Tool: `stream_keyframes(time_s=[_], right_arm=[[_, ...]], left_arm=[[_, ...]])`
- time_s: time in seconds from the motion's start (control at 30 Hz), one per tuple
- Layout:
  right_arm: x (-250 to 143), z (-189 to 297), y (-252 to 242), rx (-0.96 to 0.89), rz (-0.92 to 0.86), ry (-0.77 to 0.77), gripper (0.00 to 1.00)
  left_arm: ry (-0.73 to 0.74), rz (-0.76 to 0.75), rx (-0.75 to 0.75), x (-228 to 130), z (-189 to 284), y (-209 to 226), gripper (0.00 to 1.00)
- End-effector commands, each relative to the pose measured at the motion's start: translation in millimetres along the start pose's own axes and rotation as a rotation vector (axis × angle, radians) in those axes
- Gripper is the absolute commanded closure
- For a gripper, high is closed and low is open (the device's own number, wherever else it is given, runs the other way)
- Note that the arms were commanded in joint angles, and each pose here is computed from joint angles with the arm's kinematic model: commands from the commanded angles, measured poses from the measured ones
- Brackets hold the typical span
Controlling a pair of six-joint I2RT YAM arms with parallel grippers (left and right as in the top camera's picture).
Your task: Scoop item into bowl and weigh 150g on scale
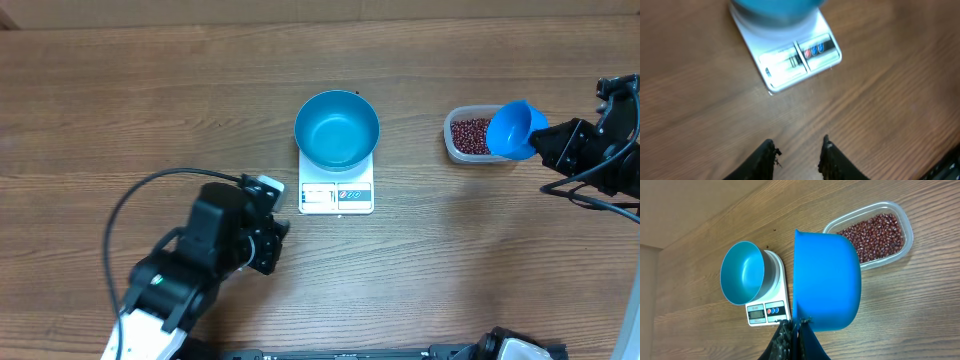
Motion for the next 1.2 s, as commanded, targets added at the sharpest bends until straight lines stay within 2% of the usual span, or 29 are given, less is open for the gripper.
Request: stream_keyframes(time_s=[0.0, 0.07, 0.13, 0.3, 0.43, 0.63, 0.77, 0.87, 0.93, 1.17], right_arm=[[4, 7, 5, 0.011, 0.024, -0.031, 0.96], [4, 7, 5, 0.011, 0.024, -0.030, 0.96], [4, 7, 5, 0.011, 0.023, -0.030, 0.96], [4, 7, 5, 0.011, 0.023, -0.030, 0.96], [3, 7, 5, 0.010, 0.022, -0.027, 0.96], [3, 7, 5, 0.009, 0.019, -0.023, 0.96], [3, 7, 5, 0.009, 0.020, -0.024, 0.96], [3, 7, 5, 0.009, 0.020, -0.024, 0.96], [3, 7, 5, 0.009, 0.020, -0.024, 0.96], [3, 7, 5, 0.009, 0.020, -0.023, 0.96]], left_arm=[[0.041, -0.045, -0.080, -8, -18, -8, 0.61], [0.061, -0.082, -0.081, -8, -27, -6, 0.49], [0.058, -0.090, -0.077, -4, -33, -4, 0.44], [0.039, -0.094, -0.072, 1, -37, -2, 0.42], [0.057, -0.106, -0.042, -2, -37, -2, 0.30], [0.080, -0.177, 0.087, -3, -39, 0, 0.32], [0.085, -0.181, 0.092, -4, -39, 0, 0.32], [0.086, -0.179, 0.089, -4, -39, -1, 0.18], [0.086, -0.180, 0.089, -4, -39, 0, 0.00], [0.086, -0.179, 0.089, -4, -39, 0, 0.01]])
Point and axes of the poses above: each gripper's point midway between its finger pads, its own z axis back along the fingers, its own y axis along the line the jaws close on, x = y × z, the point moved 5 cm from there along z, back along the fingers, and after that the axes turned 9 degrees about -z, right-handed, at the moved point
